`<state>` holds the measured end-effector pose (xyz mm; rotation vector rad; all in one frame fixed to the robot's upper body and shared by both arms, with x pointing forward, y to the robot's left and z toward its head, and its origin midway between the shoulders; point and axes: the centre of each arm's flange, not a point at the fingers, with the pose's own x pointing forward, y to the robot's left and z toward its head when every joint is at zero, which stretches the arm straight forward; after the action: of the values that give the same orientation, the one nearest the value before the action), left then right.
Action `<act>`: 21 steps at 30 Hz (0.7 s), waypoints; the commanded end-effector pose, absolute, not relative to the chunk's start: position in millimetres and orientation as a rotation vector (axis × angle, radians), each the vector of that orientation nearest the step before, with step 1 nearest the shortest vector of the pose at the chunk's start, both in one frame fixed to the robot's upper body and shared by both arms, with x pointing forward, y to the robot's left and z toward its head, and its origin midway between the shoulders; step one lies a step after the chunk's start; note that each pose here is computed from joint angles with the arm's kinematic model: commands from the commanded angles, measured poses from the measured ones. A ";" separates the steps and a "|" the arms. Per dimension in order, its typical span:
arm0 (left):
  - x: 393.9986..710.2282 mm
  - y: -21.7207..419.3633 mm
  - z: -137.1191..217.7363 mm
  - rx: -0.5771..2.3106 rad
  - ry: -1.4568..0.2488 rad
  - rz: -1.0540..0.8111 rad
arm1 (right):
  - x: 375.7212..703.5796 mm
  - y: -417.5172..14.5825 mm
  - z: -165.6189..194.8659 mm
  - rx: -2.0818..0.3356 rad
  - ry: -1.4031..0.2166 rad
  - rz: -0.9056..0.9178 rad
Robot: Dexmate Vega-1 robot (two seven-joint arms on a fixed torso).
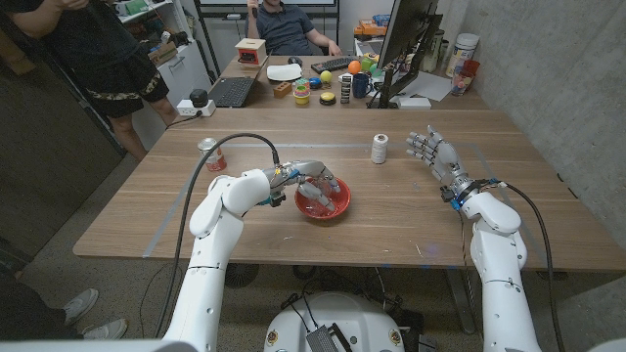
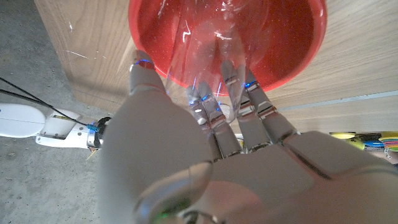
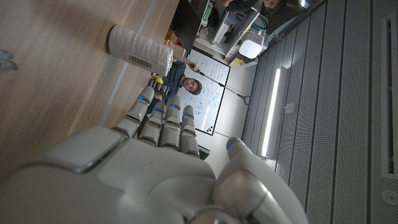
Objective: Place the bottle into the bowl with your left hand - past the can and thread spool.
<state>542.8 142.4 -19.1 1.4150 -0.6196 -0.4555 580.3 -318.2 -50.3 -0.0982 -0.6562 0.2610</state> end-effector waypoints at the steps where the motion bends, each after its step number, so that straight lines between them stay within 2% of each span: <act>1: 540.8 142.4 -19.9 1.421 -0.605 -0.466 | 579.5 -319.9 -50.4 -0.096 -0.655 0.264; 21: 540.6 147.3 -21.5 1.422 -0.578 -0.479 | 582.2 -315.9 -48.6 -0.102 -0.652 0.268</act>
<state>540.9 144.3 -21.0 1.4215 -0.5947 -0.4683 579.9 -318.8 -50.1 -0.0989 -0.6544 0.2635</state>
